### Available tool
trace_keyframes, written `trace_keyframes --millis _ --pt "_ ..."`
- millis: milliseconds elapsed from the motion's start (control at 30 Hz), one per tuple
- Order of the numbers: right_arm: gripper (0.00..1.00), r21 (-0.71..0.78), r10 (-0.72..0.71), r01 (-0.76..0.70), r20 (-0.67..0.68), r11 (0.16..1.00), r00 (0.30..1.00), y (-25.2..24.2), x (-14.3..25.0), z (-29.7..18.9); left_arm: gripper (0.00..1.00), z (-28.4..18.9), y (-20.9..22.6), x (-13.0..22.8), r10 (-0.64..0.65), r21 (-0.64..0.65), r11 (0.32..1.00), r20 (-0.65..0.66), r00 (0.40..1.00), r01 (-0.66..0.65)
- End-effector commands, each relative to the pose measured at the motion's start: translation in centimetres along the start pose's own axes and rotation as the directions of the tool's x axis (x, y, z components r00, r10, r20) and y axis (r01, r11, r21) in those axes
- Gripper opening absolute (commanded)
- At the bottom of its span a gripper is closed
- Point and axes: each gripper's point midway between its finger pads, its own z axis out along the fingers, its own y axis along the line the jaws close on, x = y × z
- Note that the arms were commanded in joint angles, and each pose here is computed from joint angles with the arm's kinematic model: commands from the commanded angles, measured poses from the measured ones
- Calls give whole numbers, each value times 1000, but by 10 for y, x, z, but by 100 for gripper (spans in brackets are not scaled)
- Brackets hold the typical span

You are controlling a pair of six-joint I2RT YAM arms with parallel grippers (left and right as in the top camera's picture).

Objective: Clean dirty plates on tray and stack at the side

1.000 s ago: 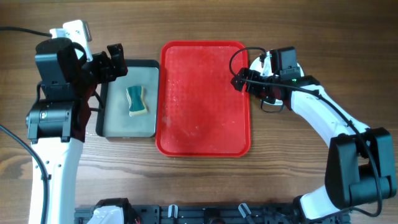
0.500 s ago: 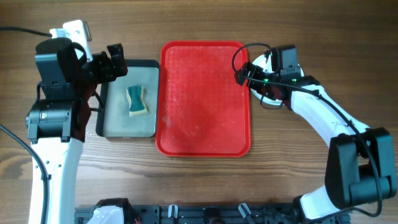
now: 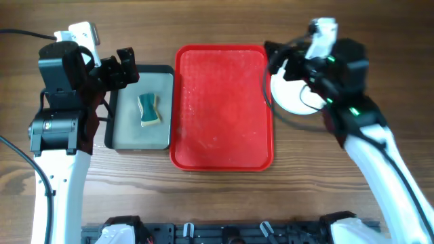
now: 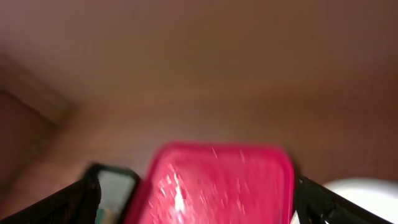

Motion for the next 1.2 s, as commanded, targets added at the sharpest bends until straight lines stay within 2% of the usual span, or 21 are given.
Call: trace_keyframes --millis 0,67,200,267,333,467,567,767,967,1167 --pt "100 -26 -233 244 217 969 948 41 -58 -70 100 -4 0 -7 6 -6 1000 20 1000 -6" --pt "100 -8 -326 353 367 936 872 68 -87 -131 100 -4 0 -7 6 -6 1000 20 1000 -6" --pt "100 53 -424 470 528 881 735 97 -108 -207 100 -4 0 -7 6 -6 1000 20 1000 -6" --pt "100 61 -425 479 569 876 704 104 -110 -233 100 -4 0 -7 6 -6 1000 20 1000 -6" --pt "100 61 -425 480 572 875 702 106 -105 -244 100 -4 0 -7 6 -6 1000 20 1000 -6" --pt "100 65 -432 478 544 876 719 101 -89 -249 100 -4 0 -7 6 -6 1000 20 1000 -6" --pt "100 98 -482 516 537 851 693 95 -69 -254 100 -4 0 -7 6 -6 1000 20 1000 -6" --pt "99 201 -608 619 557 759 566 75 -14 -249 100 -4 0 -7 6 -6 1000 20 1000 -6" --pt "100 309 -693 673 582 672 425 55 25 -229 100 -4 0 -7 6 -6 1000 20 1000 -6" --pt "100 354 -691 628 574 693 439 26 52 -207 100 -4 0 -6 6 -6 1000 20 1000 -6"
